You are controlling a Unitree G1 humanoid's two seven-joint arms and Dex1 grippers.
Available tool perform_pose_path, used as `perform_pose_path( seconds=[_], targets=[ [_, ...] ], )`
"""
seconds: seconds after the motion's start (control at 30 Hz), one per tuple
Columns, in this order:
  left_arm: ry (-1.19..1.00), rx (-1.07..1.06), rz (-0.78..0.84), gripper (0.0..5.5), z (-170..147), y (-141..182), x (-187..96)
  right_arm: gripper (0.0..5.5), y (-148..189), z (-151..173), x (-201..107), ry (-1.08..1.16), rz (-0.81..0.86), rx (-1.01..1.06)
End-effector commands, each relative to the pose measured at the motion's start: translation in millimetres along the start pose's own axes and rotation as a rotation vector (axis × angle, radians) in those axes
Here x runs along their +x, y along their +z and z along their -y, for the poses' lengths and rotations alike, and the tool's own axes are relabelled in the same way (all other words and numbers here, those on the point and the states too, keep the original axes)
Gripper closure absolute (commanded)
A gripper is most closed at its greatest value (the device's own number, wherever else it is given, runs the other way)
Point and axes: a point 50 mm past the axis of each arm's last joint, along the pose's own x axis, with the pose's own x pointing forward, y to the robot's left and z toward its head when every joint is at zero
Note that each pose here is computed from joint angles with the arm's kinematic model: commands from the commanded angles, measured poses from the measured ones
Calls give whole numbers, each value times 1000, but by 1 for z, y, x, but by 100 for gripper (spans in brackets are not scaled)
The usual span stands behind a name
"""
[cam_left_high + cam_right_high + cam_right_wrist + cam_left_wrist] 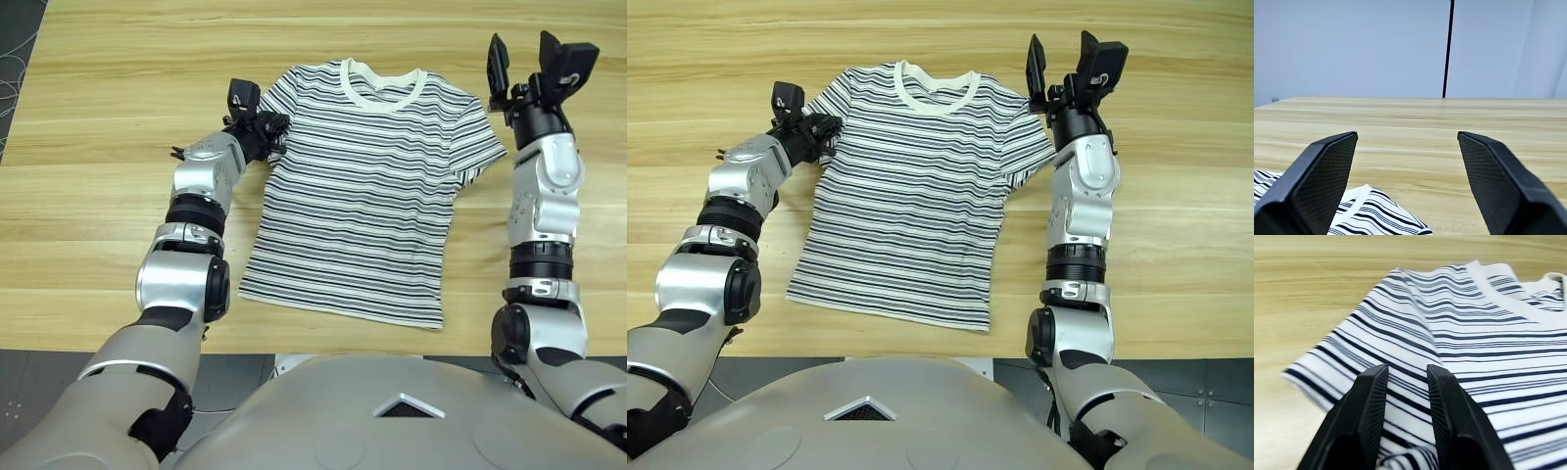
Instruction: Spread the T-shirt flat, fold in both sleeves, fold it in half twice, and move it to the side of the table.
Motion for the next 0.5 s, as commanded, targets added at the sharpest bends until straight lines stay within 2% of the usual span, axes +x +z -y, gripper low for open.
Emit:
perform_pose_path(
  seconds=[0.03,0.2,0.5],
  targets=[
    [22,55,131,404,-2,25,0,172,0,-4,-3,6,6,12],
    [86,-20,167,323,-9,29,1,168,0,-3,-5,-4,6,10],
    [195,-87,-8,323,-6,-3,8,168,23,-12,-10,14,89,-11]
  ],
)
